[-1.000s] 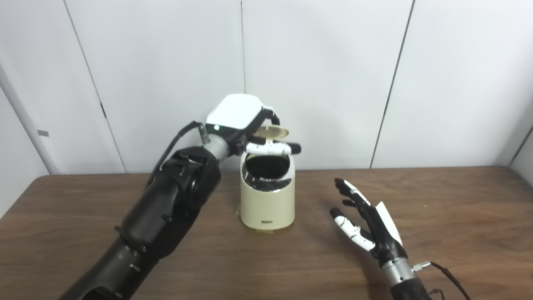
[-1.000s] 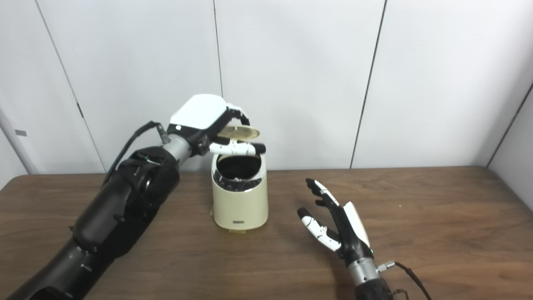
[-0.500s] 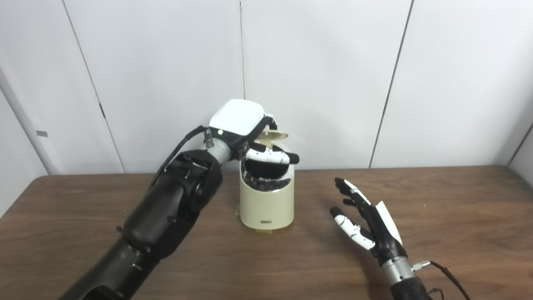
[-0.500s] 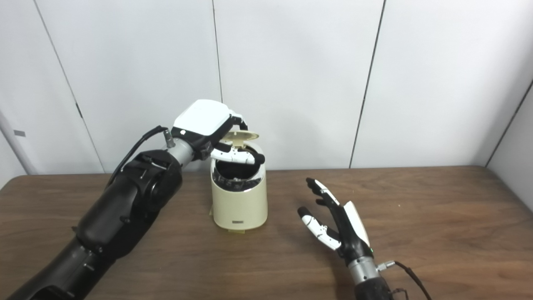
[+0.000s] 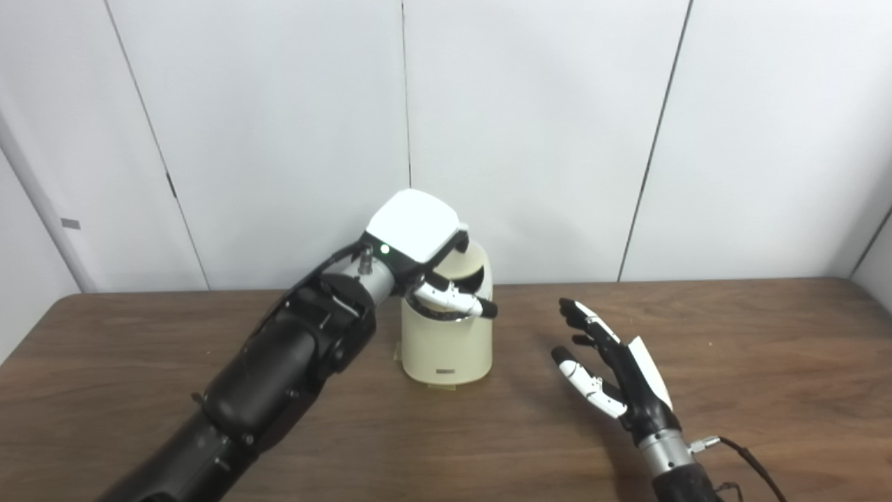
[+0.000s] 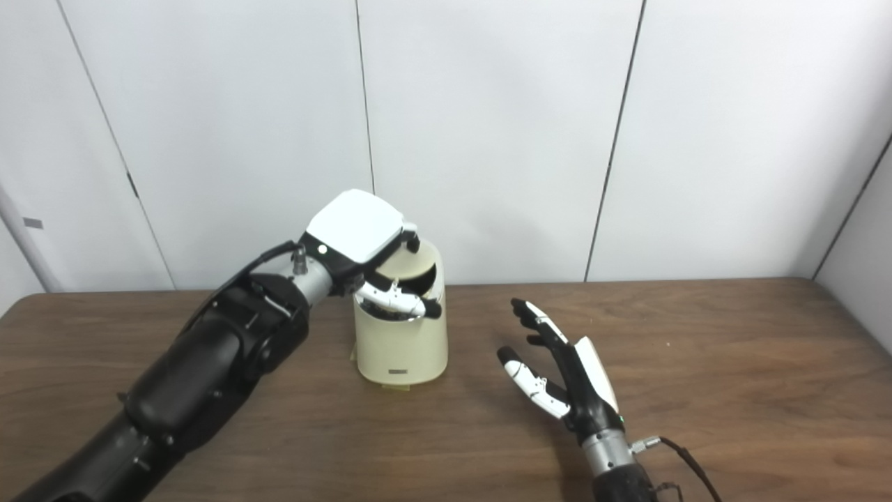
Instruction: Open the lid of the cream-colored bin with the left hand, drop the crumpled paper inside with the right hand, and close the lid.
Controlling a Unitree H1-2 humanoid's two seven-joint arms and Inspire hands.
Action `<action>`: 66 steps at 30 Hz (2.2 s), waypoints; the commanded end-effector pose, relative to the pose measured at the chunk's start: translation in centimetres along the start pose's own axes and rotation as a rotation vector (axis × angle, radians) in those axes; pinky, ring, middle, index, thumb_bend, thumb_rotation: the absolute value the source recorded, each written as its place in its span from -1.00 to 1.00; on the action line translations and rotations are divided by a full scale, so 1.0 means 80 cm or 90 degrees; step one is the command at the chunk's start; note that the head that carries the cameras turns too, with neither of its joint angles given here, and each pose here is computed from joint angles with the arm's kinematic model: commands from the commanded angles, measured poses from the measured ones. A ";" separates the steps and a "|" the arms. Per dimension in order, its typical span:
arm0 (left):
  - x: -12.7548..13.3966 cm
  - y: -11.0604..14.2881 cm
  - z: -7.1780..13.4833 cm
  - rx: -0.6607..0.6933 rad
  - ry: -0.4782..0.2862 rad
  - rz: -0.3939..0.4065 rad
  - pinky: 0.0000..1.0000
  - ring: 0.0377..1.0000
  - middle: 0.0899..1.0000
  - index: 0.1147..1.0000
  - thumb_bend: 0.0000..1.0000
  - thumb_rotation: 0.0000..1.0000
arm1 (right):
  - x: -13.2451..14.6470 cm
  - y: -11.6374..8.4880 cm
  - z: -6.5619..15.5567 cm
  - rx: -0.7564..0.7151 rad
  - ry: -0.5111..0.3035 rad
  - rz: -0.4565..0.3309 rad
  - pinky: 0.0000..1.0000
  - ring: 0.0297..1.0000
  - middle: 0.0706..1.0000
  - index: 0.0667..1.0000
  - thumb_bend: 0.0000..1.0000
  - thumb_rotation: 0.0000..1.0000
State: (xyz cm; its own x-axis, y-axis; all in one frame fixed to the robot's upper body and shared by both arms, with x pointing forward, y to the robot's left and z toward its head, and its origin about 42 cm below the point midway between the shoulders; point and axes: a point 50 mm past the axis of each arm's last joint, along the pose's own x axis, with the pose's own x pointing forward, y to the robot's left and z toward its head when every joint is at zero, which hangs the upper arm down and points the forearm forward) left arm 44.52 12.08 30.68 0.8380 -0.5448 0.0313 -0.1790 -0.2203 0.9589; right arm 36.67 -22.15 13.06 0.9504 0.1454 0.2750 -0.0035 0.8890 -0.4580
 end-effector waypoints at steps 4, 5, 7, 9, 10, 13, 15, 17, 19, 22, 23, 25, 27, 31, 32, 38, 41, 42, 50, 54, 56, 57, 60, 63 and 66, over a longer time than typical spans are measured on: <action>-0.003 0.003 -0.002 0.035 -0.006 0.032 0.54 0.59 0.47 0.36 0.78 1.00 | 0.007 0.001 0.009 0.015 -0.032 -0.009 0.59 0.73 0.73 0.72 -0.57 0.41; -0.003 0.001 0.000 0.038 -0.006 0.030 0.53 0.59 0.47 0.35 0.79 1.00 | 0.007 0.001 0.009 0.016 -0.030 -0.010 0.59 0.73 0.73 0.72 -0.56 0.40; -0.004 -0.001 0.003 0.046 -0.011 0.030 0.51 0.58 0.47 0.35 0.79 1.00 | 0.006 0.001 0.009 0.014 -0.032 -0.010 0.59 0.73 0.73 0.72 -0.55 0.37; -0.005 -0.004 0.003 0.048 -0.015 0.030 0.49 0.56 0.46 0.34 0.78 1.00 | 0.007 0.001 0.010 0.009 -0.031 -0.009 0.59 0.73 0.73 0.72 -0.57 0.37; -0.006 -0.005 0.003 0.048 -0.015 0.030 0.49 0.55 0.46 0.34 0.78 1.00 | 0.006 0.001 0.011 0.011 -0.031 -0.010 0.59 0.73 0.73 0.72 -0.57 0.37; -0.007 -0.008 0.004 0.046 -0.015 0.025 0.51 0.56 0.46 0.34 0.79 1.00 | 0.005 0.000 0.012 0.016 -0.029 -0.012 0.59 0.73 0.73 0.72 -0.57 0.33; -0.007 -0.008 0.004 0.051 -0.012 0.017 0.52 0.57 0.47 0.34 0.79 1.00 | 0.005 0.000 0.012 0.016 -0.028 -0.012 0.59 0.73 0.73 0.72 -0.58 0.29; -0.008 -0.008 0.006 0.051 -0.011 0.018 0.53 0.58 0.48 0.35 0.80 1.00 | 0.004 0.000 0.011 0.019 -0.027 -0.011 0.60 0.74 0.74 0.73 -0.58 0.28; -0.009 -0.009 0.007 0.049 -0.011 0.020 0.51 0.57 0.47 0.34 0.81 1.00 | 0.004 -0.001 0.011 0.013 -0.030 -0.008 0.60 0.74 0.74 0.73 -0.57 0.30; -0.010 -0.010 0.008 0.049 -0.010 0.019 0.50 0.57 0.47 0.35 0.81 1.00 | 0.004 -0.001 0.012 0.009 -0.032 -0.009 0.59 0.73 0.73 0.73 -0.57 0.31; -0.010 -0.010 0.009 0.050 -0.010 0.020 0.49 0.56 0.46 0.35 0.80 1.00 | 0.004 -0.001 0.012 0.011 -0.031 -0.011 0.59 0.73 0.73 0.73 -0.56 0.30; -0.011 -0.010 0.010 0.050 -0.012 0.019 0.49 0.56 0.46 0.35 0.78 1.00 | 0.005 -0.001 0.012 0.009 -0.027 -0.013 0.59 0.73 0.72 0.72 -0.55 0.29; -0.012 -0.014 0.010 0.044 -0.016 0.023 0.49 0.54 0.44 0.34 0.77 1.00 | 0.005 -0.002 0.012 0.001 -0.029 -0.011 0.58 0.72 0.72 0.72 -0.54 0.32; -0.016 -0.027 0.016 0.022 -0.020 0.020 0.46 0.46 0.35 0.29 0.78 1.00 | 0.006 -0.002 0.014 0.012 -0.030 -0.009 0.58 0.72 0.73 0.72 -0.53 0.35; -0.017 -0.034 0.019 0.010 -0.019 0.008 0.45 0.45 0.34 0.28 0.78 1.00 | 0.006 -0.002 0.014 0.009 -0.031 -0.009 0.59 0.72 0.73 0.72 -0.52 0.34; -0.018 -0.067 0.036 -0.031 -0.026 -0.061 0.50 0.52 0.39 0.31 0.75 1.00 | 0.006 -0.002 0.016 0.012 -0.032 -0.009 0.59 0.73 0.73 0.73 -0.54 0.32; -0.018 -0.079 0.040 -0.042 -0.030 -0.090 0.49 0.53 0.40 0.32 0.71 1.00 | 0.006 -0.002 0.017 0.013 -0.031 -0.008 0.60 0.73 0.74 0.73 -0.53 0.30; -0.018 -0.084 0.041 -0.043 -0.032 -0.106 0.48 0.53 0.40 0.33 0.71 1.00 | 0.006 -0.002 0.018 0.011 -0.033 -0.008 0.60 0.73 0.73 0.73 -0.53 0.29; -0.024 -0.115 0.049 -0.072 -0.047 -0.142 0.46 0.51 0.36 0.29 0.74 1.00 | 0.007 -0.003 0.020 -0.007 -0.036 -0.005 0.57 0.72 0.73 0.73 -0.55 0.30; -0.027 -0.122 0.052 -0.076 -0.057 -0.132 0.42 0.48 0.32 0.25 0.74 1.00 | 0.006 -0.003 0.020 0.000 -0.037 -0.004 0.59 0.73 0.73 0.73 -0.52 0.32; -0.028 -0.125 0.053 -0.073 -0.056 -0.136 0.43 0.49 0.33 0.27 0.73 1.00 | 0.006 -0.003 0.020 0.002 -0.038 -0.007 0.58 0.72 0.73 0.72 -0.52 0.31; -0.028 -0.124 0.053 -0.072 -0.055 -0.137 0.44 0.49 0.34 0.27 0.73 1.00 | 0.006 -0.003 0.020 0.004 -0.036 -0.008 0.57 0.72 0.73 0.72 -0.52 0.29; -0.029 -0.123 0.052 -0.075 -0.056 -0.129 0.44 0.49 0.33 0.26 0.73 1.00 | 0.006 -0.003 0.020 0.003 -0.035 -0.008 0.59 0.72 0.73 0.72 -0.51 0.29; -0.028 -0.120 0.049 -0.067 -0.052 -0.134 0.47 0.51 0.34 0.28 0.74 1.00 | 0.007 -0.002 0.019 -0.002 -0.040 -0.007 0.58 0.72 0.73 0.72 -0.52 0.30; -0.028 -0.114 0.047 -0.053 -0.048 -0.122 0.48 0.52 0.37 0.30 0.73 1.00 | 0.007 -0.002 0.019 -0.002 -0.041 -0.006 0.58 0.72 0.73 0.73 -0.52 0.31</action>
State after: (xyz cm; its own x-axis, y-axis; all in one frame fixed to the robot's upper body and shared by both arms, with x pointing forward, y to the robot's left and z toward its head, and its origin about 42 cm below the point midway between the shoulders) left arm 43.43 11.47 25.92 0.8179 -0.5722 0.0601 -0.1718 -0.1432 0.9747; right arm 36.09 -21.74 12.95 0.9519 0.1612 0.2607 -0.0210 0.8829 -0.4691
